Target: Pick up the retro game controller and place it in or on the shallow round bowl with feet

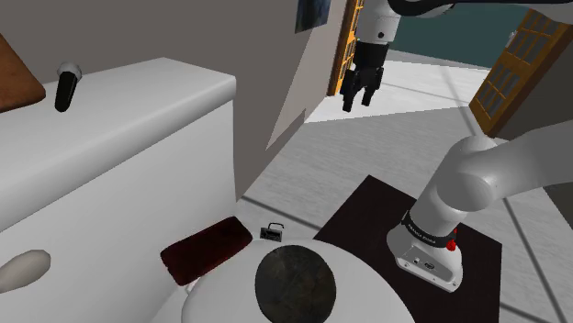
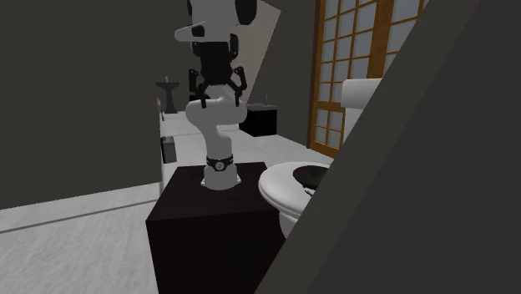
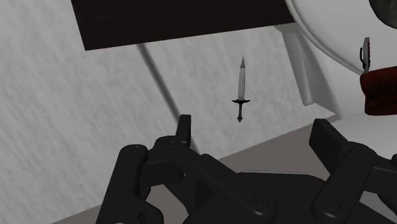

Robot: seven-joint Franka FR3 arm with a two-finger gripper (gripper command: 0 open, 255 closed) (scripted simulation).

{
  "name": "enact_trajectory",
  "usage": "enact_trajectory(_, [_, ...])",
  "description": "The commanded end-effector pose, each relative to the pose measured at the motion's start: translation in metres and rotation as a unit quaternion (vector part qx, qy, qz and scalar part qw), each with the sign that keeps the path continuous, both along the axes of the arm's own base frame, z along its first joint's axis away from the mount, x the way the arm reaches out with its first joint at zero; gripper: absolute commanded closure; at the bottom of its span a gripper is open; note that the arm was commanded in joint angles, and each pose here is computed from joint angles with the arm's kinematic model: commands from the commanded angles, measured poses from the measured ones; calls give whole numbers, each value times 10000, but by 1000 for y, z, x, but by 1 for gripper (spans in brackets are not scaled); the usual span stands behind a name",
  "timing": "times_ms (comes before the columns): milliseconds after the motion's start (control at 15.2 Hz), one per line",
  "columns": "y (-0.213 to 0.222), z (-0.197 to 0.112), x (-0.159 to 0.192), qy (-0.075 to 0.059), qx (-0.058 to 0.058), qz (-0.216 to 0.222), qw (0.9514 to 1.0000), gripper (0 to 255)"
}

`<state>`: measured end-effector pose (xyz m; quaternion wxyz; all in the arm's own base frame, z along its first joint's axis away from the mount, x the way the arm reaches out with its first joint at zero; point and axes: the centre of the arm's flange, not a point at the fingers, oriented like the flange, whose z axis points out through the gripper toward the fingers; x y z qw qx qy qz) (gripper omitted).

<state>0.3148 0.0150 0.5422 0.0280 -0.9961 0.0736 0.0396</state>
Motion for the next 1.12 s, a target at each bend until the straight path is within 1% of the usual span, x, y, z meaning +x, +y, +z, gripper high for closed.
enact_trajectory(0, [0,0,0,0,0,0,10000,0])
enact_trajectory(264, [47,-30,16,64,-153,346,9993,0])
enact_trajectory(528, [93,-62,28,128,-305,692,9971,0])
enact_trajectory(792, [140,-96,37,191,-457,1036,9934,0])
enact_trajectory(1056, [185,-131,42,255,-608,1379,9882,0])
